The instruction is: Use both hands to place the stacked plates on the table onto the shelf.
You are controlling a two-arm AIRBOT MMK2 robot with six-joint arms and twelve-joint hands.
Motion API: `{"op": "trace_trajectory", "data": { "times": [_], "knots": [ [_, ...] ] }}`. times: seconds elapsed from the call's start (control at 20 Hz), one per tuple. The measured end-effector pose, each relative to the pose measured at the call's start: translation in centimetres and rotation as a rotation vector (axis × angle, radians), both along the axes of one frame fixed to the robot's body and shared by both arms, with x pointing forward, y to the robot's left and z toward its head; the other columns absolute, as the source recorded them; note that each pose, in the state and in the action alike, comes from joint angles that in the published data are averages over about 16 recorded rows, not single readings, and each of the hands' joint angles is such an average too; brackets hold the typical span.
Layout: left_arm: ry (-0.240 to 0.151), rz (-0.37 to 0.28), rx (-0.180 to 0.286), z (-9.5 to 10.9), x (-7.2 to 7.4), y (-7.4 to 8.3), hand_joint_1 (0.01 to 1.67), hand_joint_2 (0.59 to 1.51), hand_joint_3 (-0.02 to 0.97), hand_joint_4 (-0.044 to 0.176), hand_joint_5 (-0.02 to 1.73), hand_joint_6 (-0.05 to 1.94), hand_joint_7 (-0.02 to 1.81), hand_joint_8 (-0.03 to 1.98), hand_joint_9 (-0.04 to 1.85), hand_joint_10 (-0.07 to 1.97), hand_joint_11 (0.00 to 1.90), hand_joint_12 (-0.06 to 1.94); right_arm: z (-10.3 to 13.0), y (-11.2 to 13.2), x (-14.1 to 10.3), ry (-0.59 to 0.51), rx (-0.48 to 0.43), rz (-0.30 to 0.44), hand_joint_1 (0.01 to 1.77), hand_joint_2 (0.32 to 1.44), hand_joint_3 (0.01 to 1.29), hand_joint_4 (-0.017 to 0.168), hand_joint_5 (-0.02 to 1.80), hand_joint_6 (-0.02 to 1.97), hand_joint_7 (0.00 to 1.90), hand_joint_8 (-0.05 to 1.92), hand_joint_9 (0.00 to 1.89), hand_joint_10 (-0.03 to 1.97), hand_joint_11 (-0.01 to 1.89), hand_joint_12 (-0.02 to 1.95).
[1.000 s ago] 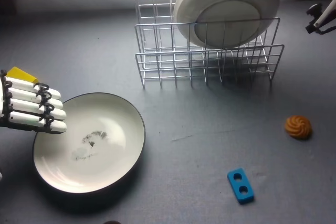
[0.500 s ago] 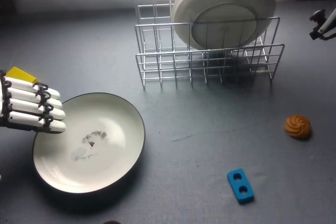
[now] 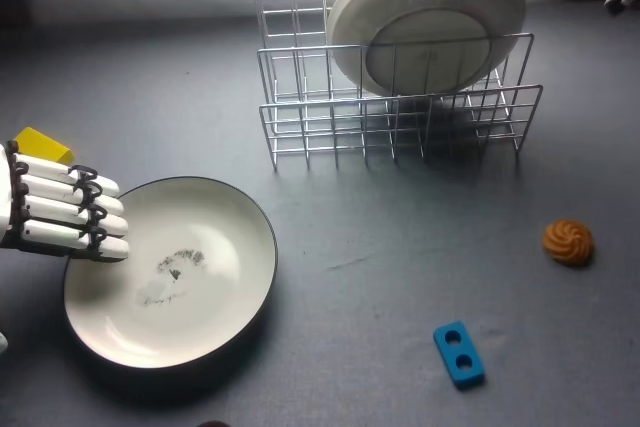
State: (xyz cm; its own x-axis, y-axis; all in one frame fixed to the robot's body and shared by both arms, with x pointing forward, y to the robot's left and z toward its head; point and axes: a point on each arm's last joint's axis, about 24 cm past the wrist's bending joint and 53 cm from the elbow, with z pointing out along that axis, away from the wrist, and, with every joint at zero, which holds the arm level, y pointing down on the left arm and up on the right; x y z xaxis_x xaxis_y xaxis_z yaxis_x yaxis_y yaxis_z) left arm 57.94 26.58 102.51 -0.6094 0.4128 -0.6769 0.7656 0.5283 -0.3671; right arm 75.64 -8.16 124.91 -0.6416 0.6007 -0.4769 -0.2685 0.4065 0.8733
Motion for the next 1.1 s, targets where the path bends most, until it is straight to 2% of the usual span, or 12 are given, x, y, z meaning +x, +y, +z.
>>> {"op": "trace_trajectory", "data": {
  "times": [0.3,0.55,0.8,1.1],
  "knots": [
    [0.010,0.006,0.008,-0.5,-0.2,0.2,0.02,1.178,0.014,0.002,0.02,0.01,0.02,0.00,-0.01,-0.01,0.02,0.00,2.3,4.7,-5.3,-0.268,-0.211,0.142,1.07,1.03,0.01,-0.001,0.43,0.04,0.47,0.01,0.47,0.05,0.20,0.76],
    [0.020,0.016,0.019,-0.9,-0.4,0.6,0.02,1.183,0.014,0.002,0.02,0.01,0.02,0.00,-0.02,-0.02,0.02,0.00,1.9,8.7,-10.9,-0.424,-0.340,0.245,1.18,1.00,0.01,0.002,0.20,0.03,0.19,0.01,0.20,0.01,0.06,0.41],
    [0.039,0.034,0.029,-1.6,-0.6,1.0,0.02,1.185,0.014,0.001,0.02,0.00,0.02,0.00,-0.02,-0.03,0.02,0.00,-0.2,11.4,-15.1,-0.440,-0.394,0.304,1.27,0.98,0.01,0.004,0.06,0.03,0.02,0.01,0.03,0.01,0.01,0.12],
    [0.070,0.061,0.040,-2.4,-0.9,1.4,0.02,1.183,0.014,-0.002,0.01,-0.01,0.01,0.00,-0.02,-0.04,0.02,0.01,-2.9,13.0,-16.8,-0.357,-0.365,0.360,1.29,0.97,0.01,0.003,0.07,0.03,0.01,0.01,0.02,0.01,0.01,0.20]
  ]
}}
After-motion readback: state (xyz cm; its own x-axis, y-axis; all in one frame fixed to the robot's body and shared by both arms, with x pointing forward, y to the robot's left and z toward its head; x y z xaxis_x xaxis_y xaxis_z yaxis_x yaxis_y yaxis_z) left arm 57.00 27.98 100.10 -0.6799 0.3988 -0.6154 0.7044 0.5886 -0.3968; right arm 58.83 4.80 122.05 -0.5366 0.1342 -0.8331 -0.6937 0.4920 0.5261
